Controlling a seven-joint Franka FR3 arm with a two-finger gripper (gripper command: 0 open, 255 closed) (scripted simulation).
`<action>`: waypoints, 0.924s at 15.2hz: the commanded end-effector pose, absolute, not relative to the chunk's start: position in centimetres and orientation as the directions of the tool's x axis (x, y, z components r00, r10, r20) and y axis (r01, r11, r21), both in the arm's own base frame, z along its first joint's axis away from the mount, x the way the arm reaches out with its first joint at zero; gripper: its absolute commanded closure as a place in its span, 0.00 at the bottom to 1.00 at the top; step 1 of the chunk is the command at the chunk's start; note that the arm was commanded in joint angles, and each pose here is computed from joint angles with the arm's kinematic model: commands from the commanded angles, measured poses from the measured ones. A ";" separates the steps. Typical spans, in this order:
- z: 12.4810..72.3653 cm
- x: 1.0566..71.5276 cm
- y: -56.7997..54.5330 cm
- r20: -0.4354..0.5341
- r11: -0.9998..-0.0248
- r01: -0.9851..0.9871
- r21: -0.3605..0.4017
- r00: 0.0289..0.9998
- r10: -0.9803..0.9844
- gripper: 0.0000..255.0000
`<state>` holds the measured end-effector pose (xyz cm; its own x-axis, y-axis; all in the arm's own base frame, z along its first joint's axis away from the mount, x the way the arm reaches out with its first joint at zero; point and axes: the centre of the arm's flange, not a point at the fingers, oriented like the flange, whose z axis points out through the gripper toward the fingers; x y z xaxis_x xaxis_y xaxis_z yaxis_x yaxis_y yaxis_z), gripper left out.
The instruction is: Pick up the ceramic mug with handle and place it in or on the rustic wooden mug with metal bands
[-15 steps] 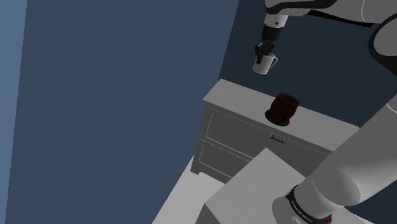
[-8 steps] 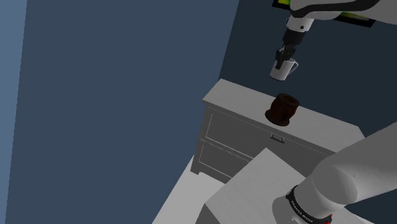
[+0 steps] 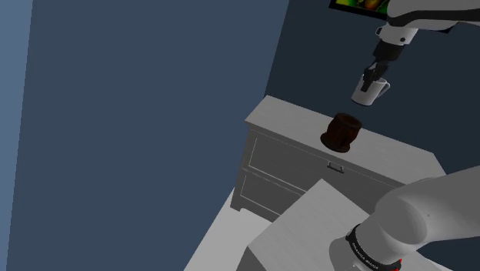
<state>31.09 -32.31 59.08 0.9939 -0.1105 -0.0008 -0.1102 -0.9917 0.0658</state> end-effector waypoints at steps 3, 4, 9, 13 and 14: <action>58.3 29.1 -32.7 -0.001 -0.992 -0.109 0.066 0.994 -0.110 1.00; 57.7 29.1 -32.7 -0.001 -0.992 -0.109 0.066 0.994 -0.110 1.00; 55.1 29.1 -32.7 -0.001 -0.992 -0.109 0.066 0.994 -0.110 1.00; 53.0 29.1 -32.7 -0.001 -0.992 -0.109 0.066 0.994 -0.110 1.00; 52.5 29.1 -32.7 -0.001 -0.992 -0.109 0.066 0.994 -0.110 1.00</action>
<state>29.08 -32.80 53.03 0.9940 -0.1098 -0.0015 -0.1094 -0.9918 0.0653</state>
